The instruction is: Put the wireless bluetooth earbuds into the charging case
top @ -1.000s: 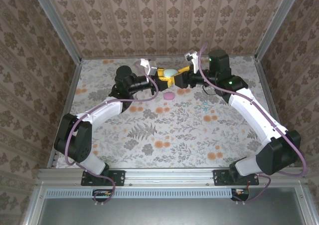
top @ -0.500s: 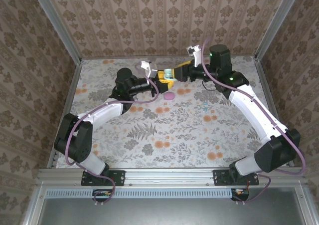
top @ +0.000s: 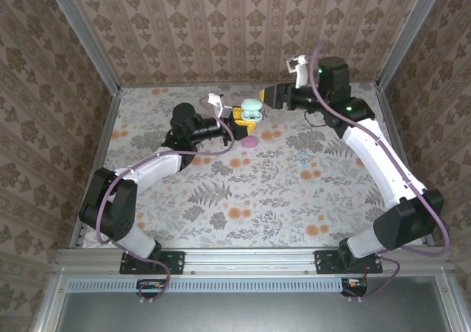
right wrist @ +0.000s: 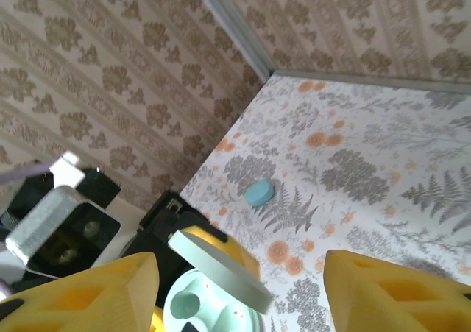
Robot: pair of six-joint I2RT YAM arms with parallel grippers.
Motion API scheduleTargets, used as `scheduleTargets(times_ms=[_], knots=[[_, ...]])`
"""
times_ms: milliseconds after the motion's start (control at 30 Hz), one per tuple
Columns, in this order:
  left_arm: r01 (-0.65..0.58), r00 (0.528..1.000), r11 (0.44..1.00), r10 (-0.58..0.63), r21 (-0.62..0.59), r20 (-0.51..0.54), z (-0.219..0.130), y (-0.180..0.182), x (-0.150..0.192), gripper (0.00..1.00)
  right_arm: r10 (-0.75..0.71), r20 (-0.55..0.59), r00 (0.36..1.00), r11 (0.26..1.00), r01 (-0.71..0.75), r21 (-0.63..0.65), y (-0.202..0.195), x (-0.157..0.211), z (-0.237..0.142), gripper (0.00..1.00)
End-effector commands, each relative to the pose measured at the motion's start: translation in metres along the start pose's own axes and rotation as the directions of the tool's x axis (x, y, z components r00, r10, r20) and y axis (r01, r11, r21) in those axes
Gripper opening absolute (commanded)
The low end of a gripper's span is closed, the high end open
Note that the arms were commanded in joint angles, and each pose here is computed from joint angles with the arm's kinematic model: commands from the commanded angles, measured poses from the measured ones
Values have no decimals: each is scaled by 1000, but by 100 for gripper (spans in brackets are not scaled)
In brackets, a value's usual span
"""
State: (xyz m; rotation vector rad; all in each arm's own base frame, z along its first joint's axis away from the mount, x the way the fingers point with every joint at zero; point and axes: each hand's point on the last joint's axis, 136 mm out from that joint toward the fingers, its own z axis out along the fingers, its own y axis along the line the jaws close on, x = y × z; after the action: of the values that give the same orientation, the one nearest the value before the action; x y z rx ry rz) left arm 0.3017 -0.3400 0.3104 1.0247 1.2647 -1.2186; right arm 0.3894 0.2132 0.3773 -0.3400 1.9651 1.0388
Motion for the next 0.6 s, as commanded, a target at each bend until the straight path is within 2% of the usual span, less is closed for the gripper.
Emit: scheduleTargets(times_ms=[0,100,167,267,367,567], knots=[[-79,996,997,80,-11,40,-7,-8,-18,27,94,47,994,990,-98,97,-23,-7,-33,59],[-89,995,996,90,-20,43,-9,-9,-19,27,277,-48,960,888,-237,395,-104,40,-43,46],[-92,995,995,93,-25,44,-11,-11,-20,27,381,-157,911,825,-258,503,-136,80,-45,38],[-99,994,994,101,-37,48,-14,-12,-21,27,464,-309,830,802,-244,546,-159,130,-33,34],[-107,993,993,110,-55,49,-17,-12,-23,27,525,-393,755,775,-234,587,-179,167,-20,34],[-128,990,989,132,-78,44,-23,-15,-28,27,512,-549,661,762,-55,645,-208,216,-10,35]])
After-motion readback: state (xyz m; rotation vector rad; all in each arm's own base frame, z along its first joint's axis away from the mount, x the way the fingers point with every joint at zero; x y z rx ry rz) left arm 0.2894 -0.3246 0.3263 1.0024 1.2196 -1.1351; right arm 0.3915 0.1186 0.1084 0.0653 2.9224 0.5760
